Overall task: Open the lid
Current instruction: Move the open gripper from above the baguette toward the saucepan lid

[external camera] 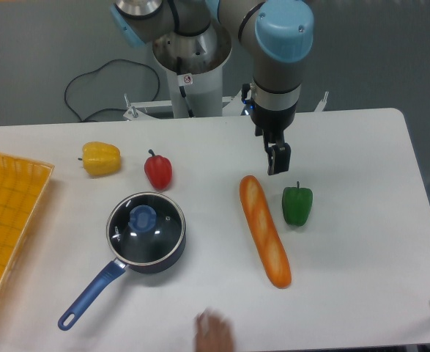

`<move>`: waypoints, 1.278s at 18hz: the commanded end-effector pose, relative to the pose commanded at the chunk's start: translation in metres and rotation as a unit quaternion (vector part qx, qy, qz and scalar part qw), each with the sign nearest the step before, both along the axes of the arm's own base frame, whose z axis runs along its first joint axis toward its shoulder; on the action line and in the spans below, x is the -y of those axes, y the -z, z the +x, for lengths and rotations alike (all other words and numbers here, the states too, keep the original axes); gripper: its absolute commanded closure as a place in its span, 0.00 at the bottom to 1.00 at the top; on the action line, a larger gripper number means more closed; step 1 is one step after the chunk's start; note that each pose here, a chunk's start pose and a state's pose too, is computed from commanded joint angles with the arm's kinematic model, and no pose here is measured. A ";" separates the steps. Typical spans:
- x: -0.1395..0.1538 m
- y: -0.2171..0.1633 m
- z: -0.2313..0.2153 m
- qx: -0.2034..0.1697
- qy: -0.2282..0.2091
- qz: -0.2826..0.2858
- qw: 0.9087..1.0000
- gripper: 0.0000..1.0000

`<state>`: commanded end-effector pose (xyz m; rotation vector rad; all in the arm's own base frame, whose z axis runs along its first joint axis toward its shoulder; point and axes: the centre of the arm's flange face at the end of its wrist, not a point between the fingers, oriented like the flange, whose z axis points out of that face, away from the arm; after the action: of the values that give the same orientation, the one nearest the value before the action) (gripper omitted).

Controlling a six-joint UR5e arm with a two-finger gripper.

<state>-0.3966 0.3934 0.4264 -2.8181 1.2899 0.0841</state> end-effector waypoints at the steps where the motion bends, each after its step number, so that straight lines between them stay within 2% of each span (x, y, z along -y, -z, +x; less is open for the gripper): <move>1: 0.000 0.000 0.000 -0.001 0.000 0.000 1.000 0.00; 7: -0.006 -0.001 0.004 0.001 0.006 0.004 1.000 0.00; 15: -0.006 0.027 0.012 0.025 -0.001 -0.012 1.000 0.00; 17: -0.006 0.025 0.014 0.028 -0.060 -0.010 0.998 0.00; 19: -0.019 0.029 0.024 0.034 -0.127 -0.011 0.991 0.00; 23: -0.049 0.033 0.033 0.038 -0.209 -0.011 0.977 0.00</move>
<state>-0.3639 0.4422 0.3934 -3.0283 0.6708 -0.0252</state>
